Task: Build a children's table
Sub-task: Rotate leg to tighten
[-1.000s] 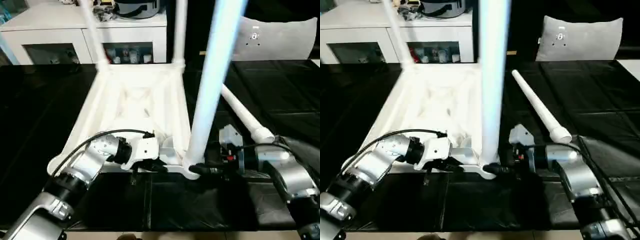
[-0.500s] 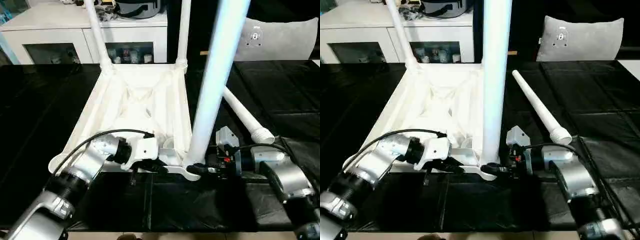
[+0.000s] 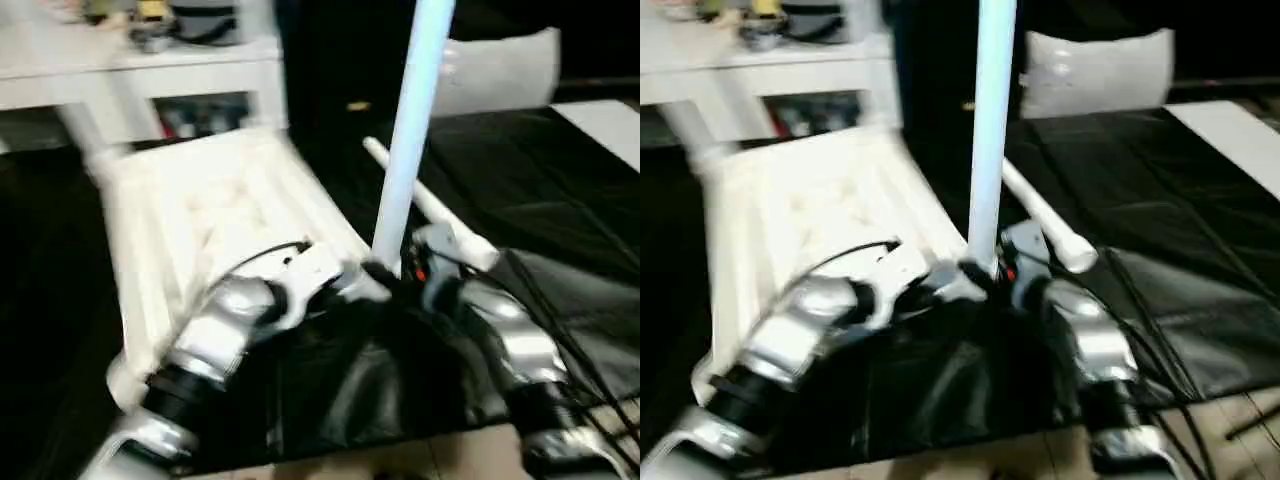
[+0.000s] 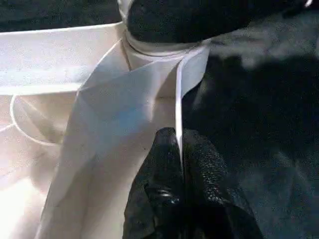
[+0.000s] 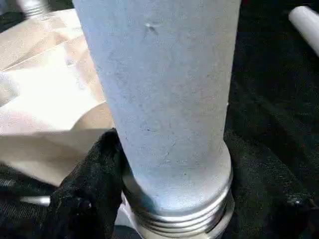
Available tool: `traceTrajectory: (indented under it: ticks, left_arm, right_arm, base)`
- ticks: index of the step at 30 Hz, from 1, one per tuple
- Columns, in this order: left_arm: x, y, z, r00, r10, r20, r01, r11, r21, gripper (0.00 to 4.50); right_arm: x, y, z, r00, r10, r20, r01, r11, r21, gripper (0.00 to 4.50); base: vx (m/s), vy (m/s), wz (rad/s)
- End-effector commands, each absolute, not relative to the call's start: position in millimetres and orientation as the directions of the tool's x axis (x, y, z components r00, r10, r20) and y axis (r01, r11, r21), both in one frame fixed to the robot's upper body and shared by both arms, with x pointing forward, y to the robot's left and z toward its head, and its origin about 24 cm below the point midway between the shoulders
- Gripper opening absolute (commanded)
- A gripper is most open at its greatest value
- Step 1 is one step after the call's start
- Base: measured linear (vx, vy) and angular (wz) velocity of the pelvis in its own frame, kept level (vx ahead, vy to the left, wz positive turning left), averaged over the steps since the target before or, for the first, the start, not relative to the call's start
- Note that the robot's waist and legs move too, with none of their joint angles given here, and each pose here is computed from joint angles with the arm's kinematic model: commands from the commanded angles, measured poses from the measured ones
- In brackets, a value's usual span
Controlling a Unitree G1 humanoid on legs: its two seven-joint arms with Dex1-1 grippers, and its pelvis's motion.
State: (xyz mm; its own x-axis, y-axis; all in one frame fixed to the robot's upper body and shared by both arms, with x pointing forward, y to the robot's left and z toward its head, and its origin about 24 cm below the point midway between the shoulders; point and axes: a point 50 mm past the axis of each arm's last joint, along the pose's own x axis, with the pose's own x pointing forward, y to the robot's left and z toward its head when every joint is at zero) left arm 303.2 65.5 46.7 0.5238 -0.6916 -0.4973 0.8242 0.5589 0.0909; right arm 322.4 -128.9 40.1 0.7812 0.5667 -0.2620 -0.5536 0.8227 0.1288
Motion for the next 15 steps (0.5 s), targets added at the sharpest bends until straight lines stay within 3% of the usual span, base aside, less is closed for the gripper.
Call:
traceTrajectory:
  ticks: [1, 2, 3, 11, 15]
  left_arm:
    - [302.0, 41.0, 66.6, 0.546, -0.732, -0.408, 0.83, 0.541, 0.139, 0.0]
    - [301.1, 39.2, 66.8, 0.541, -0.736, -0.408, 0.834, 0.532, 0.145, 0.0]
    - [300.6, 38.4, 66.9, 0.537, -0.738, -0.408, 0.837, 0.526, 0.15, 0.0]
    - [306.2, 53.7, 67.0, 0.583, -0.684, -0.438, 0.804, 0.562, 0.194, 0.0]
    - [305.4, 60.9, 66.2, 0.537, -0.726, -0.429, 0.84, 0.505, 0.197, 0.0]
  right_arm:
    - [316.5, -96.3, 29.6, 0.715, 0.638, -0.284, -0.605, 0.769, 0.206, 2.69]
    - [316.9, -97.0, 29.4, 0.722, 0.631, -0.285, -0.6, 0.775, 0.198, 2.69]
    - [317.3, -97.5, 29.5, 0.726, 0.626, -0.284, -0.598, 0.779, 0.189, 3.25]
    - [314.3, -115.2, 35.8, 0.744, 0.626, -0.233, -0.611, 0.779, 0.142, 3.86]
    - [306.5, -139.7, 43.7, 0.724, 0.661, -0.197, -0.66, 0.747, 0.08, 4.25]
  base:
    - [0.0, 0.0, 0.0]
    - [0.0, 0.0, 0.0]
    - [0.0, 0.0, 0.0]
    - [0.0, 0.0, 0.0]
    - [0.0, 0.0, 0.0]
